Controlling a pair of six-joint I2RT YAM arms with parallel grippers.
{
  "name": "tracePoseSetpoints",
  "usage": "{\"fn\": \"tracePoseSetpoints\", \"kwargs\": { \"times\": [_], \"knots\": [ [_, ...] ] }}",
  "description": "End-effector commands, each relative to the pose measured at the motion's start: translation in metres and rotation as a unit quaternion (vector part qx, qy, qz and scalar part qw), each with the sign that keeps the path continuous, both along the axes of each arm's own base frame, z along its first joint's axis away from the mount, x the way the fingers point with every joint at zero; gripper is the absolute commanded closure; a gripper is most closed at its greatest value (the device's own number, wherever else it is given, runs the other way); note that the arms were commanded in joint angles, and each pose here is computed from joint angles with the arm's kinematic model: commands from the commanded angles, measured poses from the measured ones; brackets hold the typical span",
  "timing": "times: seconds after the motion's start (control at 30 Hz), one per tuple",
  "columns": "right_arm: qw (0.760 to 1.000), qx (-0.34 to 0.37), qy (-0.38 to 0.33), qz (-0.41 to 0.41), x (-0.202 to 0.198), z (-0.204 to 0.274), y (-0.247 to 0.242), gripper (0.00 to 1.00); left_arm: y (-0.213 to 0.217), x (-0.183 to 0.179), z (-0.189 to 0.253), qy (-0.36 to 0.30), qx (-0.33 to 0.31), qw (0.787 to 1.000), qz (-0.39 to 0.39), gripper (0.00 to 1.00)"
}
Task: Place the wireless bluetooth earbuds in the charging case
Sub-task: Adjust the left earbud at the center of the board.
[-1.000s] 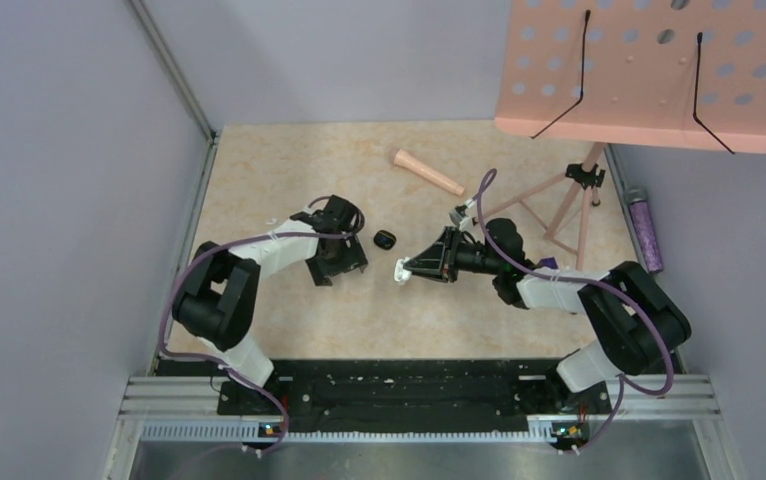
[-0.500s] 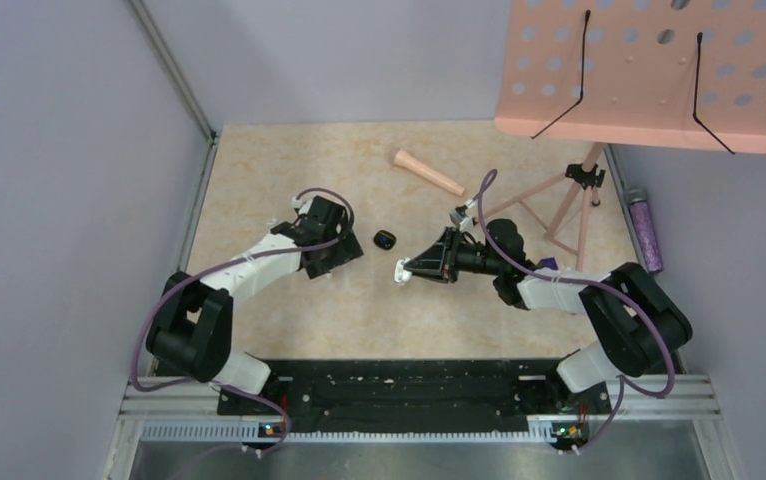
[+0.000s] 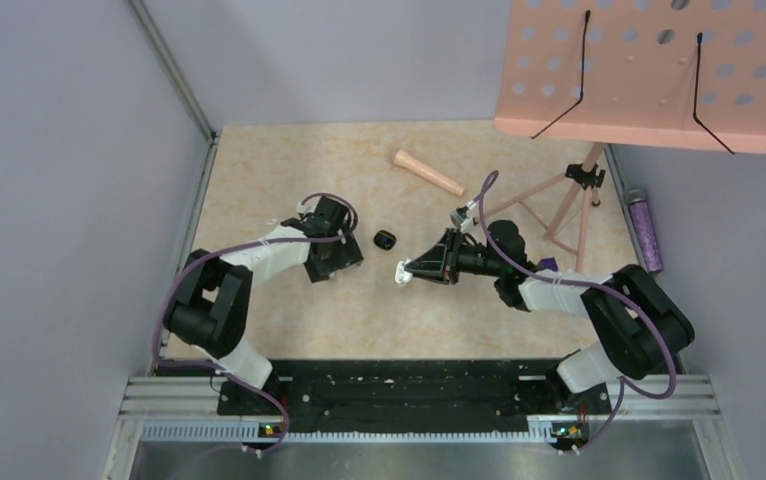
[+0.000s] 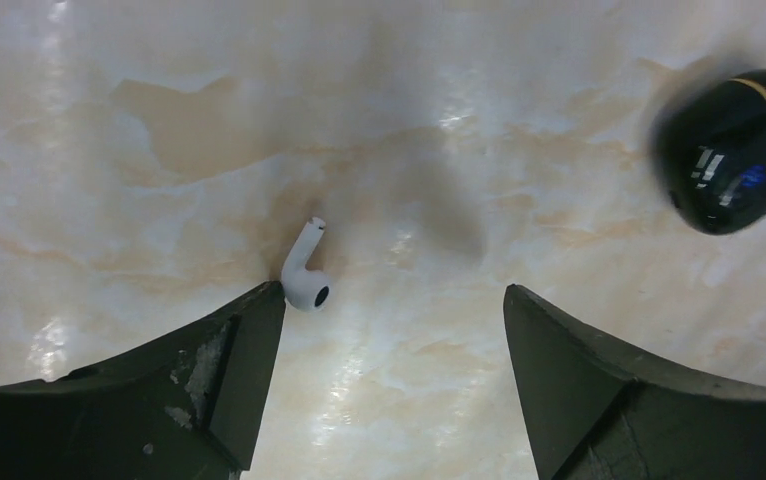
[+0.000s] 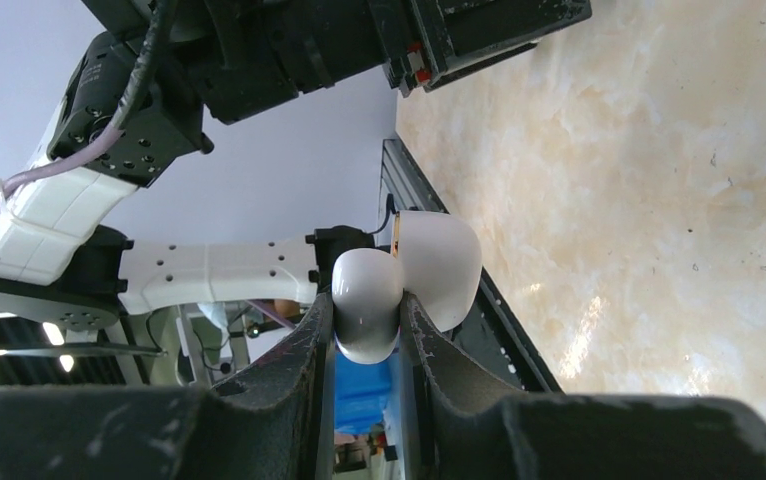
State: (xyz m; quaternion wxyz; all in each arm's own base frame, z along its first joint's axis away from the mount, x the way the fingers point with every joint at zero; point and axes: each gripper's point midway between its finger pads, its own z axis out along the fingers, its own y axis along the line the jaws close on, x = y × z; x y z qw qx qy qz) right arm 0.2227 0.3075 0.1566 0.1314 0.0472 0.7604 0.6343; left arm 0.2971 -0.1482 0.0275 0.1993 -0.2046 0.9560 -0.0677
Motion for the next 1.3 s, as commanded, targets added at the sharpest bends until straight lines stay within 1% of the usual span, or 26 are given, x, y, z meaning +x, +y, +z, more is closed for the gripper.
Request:
{"fn": "tracePoseSetpoints", "kwargs": {
  "times": [0.0, 0.03, 0.1, 0.17, 0.23, 0.37, 0.47, 0.6, 0.7, 0.77, 0.87, 0.93, 1.1, 1.27],
  "knots": [
    [0.999, 0.015, -0.034, 0.004, -0.005, 0.016, 0.001, 1.0, -0.035, 0.024, 0.028, -0.049, -0.078, 0.995, -0.037, 0.15],
    [0.999, 0.015, -0.034, 0.004, -0.005, 0.016, 0.001, 1.0, -0.044, 0.025, 0.04, -0.069, -0.105, 0.991, -0.051, 0.15],
    [0.999, 0.015, -0.034, 0.003, -0.005, 0.015, 0.001, 1.0, -0.049, 0.029, 0.061, -0.118, -0.131, 0.983, -0.059, 0.15],
    [0.999, 0.016, -0.034, 0.003, -0.004, 0.015, 0.001, 1.0, -0.043, 0.032, 0.074, -0.153, -0.127, 0.978, -0.056, 0.15],
    [0.999, 0.017, -0.034, 0.004, -0.004, 0.016, 0.002, 1.0, -0.032, 0.036, 0.077, -0.171, -0.101, 0.979, -0.051, 0.15],
    [0.999, 0.018, -0.035, 0.005, -0.004, 0.017, 0.002, 1.0, -0.024, 0.034, 0.073, -0.145, -0.062, 0.985, -0.076, 0.14],
    [0.999, 0.018, -0.035, 0.005, -0.004, 0.017, 0.002, 1.0, -0.022, 0.036, 0.071, -0.132, -0.045, 0.987, -0.084, 0.15],
    [0.999, 0.02, -0.037, 0.005, -0.005, 0.019, 0.002, 1.0, -0.023, 0.043, 0.066, -0.127, -0.039, 0.988, -0.079, 0.17],
    [0.999, 0.02, -0.036, 0.005, -0.006, 0.019, 0.002, 1.0, -0.019, 0.057, 0.06, -0.125, -0.029, 0.99, -0.059, 0.17],
    [0.999, 0.02, -0.037, 0.005, -0.007, 0.019, 0.002, 1.0, -0.02, 0.067, 0.055, -0.122, -0.036, 0.99, -0.058, 0.17],
    [0.999, 0.018, -0.038, 0.005, -0.008, 0.02, 0.001, 1.0, -0.028, 0.075, 0.043, -0.105, -0.056, 0.99, -0.078, 0.18],
    [0.999, 0.017, -0.037, 0.004, -0.009, 0.02, 0.0, 1.0, -0.039, 0.074, 0.038, -0.091, -0.075, 0.988, -0.099, 0.18],
    [0.999, 0.016, -0.038, 0.002, -0.011, 0.019, -0.002, 1.0, -0.047, 0.061, 0.027, -0.064, -0.1, 0.986, -0.118, 0.19],
    [0.999, 0.018, -0.037, 0.003, -0.011, 0.019, -0.002, 1.0, -0.037, 0.032, 0.012, -0.029, -0.097, 0.989, -0.109, 0.19]
  ]
}}
